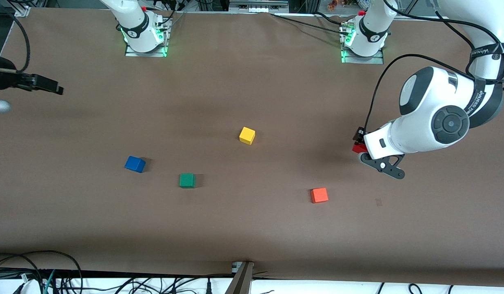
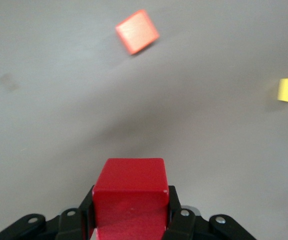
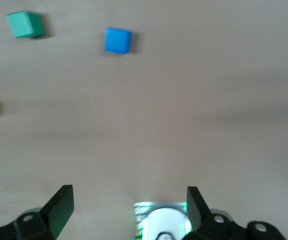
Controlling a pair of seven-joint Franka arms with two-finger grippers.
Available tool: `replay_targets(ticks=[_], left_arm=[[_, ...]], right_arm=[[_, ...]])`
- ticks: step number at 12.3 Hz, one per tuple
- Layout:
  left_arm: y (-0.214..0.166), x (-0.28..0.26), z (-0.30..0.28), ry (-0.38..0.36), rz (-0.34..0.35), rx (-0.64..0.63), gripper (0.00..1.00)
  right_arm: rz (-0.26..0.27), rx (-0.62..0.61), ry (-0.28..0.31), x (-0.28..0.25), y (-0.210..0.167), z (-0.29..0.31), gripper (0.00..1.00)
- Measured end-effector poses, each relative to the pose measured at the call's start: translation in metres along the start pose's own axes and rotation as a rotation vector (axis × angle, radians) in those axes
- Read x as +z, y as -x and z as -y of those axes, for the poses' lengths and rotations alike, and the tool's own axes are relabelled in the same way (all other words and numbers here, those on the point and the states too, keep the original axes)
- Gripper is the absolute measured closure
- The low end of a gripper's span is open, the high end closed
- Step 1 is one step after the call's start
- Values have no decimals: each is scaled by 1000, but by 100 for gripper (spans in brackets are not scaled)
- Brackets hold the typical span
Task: Pass red block to right arm, stack on blue
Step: 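Carry the red cube toward the right gripper while the right gripper approaches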
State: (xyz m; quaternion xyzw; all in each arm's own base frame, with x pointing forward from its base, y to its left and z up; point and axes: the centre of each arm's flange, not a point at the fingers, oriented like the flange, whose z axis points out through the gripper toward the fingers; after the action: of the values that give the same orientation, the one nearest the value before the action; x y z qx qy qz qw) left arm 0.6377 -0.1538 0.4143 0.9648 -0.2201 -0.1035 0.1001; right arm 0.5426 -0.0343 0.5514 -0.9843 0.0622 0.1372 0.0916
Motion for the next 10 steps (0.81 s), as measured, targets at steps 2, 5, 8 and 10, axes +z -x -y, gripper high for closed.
replay_targets(ticks=[2,5,8,10], left_arm=[[-10,9,-6,173,-29,29,44],[-31,13,-23,445,-121,121,44],[-51,30,-31,720,-257,249,44],[-68,52,-32,878,-395,379,44]], right_arm=[[64,-23,-225,15,-8,28,0],[113,-39,-454,41,-35,68,0],[113,-47,-640,62,-56,121,0],[131,-3,-717,87,-72,152,0]])
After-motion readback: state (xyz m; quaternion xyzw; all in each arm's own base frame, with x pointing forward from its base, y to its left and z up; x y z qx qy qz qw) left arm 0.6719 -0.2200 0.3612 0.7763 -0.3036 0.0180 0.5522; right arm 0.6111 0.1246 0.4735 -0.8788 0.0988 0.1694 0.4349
